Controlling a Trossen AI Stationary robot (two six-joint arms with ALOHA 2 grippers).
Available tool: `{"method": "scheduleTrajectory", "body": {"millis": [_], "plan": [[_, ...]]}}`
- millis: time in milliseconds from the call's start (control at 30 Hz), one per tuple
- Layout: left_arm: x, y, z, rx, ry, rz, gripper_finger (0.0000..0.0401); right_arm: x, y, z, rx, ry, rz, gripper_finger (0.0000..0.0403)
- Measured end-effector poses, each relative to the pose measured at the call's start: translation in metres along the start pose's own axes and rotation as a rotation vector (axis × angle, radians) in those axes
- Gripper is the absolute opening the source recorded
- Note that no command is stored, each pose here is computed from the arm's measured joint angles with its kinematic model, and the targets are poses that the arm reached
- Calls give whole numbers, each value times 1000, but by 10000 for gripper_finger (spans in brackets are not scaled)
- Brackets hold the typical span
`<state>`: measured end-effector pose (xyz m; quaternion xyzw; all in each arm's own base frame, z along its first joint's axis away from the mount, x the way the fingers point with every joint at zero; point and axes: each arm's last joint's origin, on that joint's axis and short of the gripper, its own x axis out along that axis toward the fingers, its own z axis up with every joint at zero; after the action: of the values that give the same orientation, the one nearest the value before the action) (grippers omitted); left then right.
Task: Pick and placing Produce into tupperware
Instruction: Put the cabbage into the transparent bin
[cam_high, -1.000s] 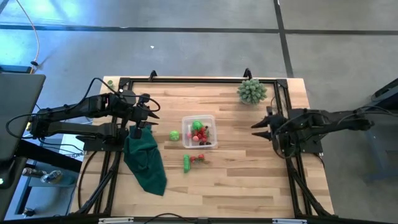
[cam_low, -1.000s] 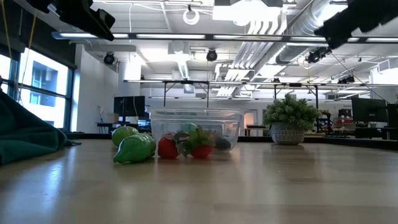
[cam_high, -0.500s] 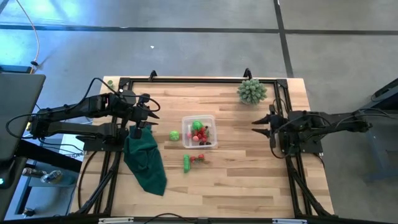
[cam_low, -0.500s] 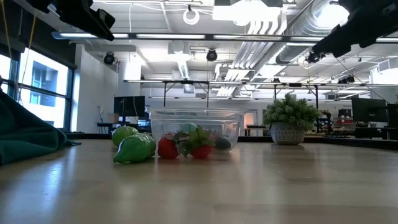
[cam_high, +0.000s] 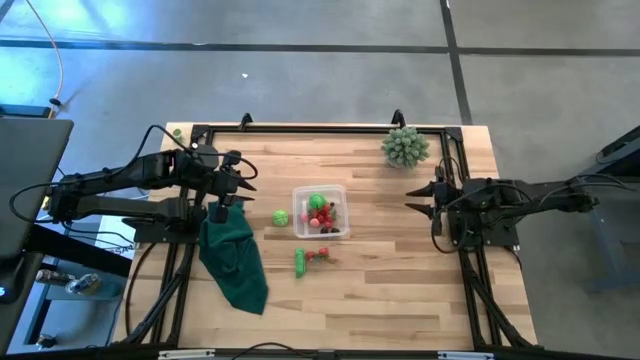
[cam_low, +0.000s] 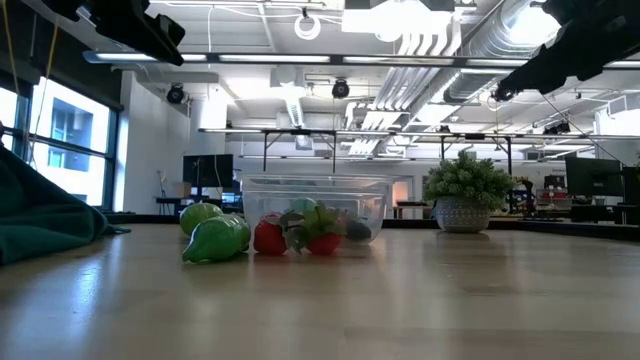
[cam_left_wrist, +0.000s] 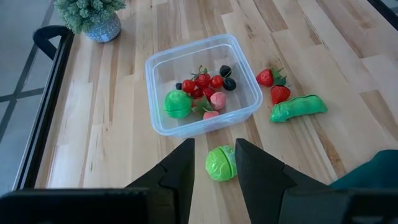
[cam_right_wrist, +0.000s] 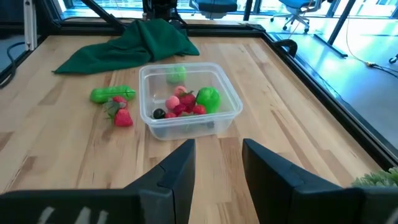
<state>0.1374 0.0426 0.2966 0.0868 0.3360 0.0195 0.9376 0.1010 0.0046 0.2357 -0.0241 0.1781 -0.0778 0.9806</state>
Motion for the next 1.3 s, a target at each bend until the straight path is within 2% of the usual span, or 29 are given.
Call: {"method": "scheduleTrajectory", "body": {"millis": [333, 500, 700, 800, 933, 1067, 1200, 1300], "plan": [[0, 0, 0, 4, 0, 2, 106, 0, 0, 0, 0, 1, 0, 123], [0, 2, 1, 3, 8, 65, 106, 0, 0, 0, 0, 1, 0, 123], [0, 3, 3, -193, -18, 67, 106, 0, 0, 0, 0, 1, 1, 123], [0, 4, 2, -229, -14, 90, 106, 0, 0, 0, 0, 1, 1, 123], [0, 5, 3, -227, -10, 137, 106, 0, 0, 0, 0, 1, 1, 123], [-1, 5, 6, -191, -34, 119, 106, 0, 0, 0, 0, 1, 0, 123], [-14, 10, 27, -128, -77, 113, 106, 0, 0, 0, 0, 1, 1, 123], [-23, 17, 47, -88, -35, 102, 106, 0, 0, 0, 0, 1, 1, 123]]}}
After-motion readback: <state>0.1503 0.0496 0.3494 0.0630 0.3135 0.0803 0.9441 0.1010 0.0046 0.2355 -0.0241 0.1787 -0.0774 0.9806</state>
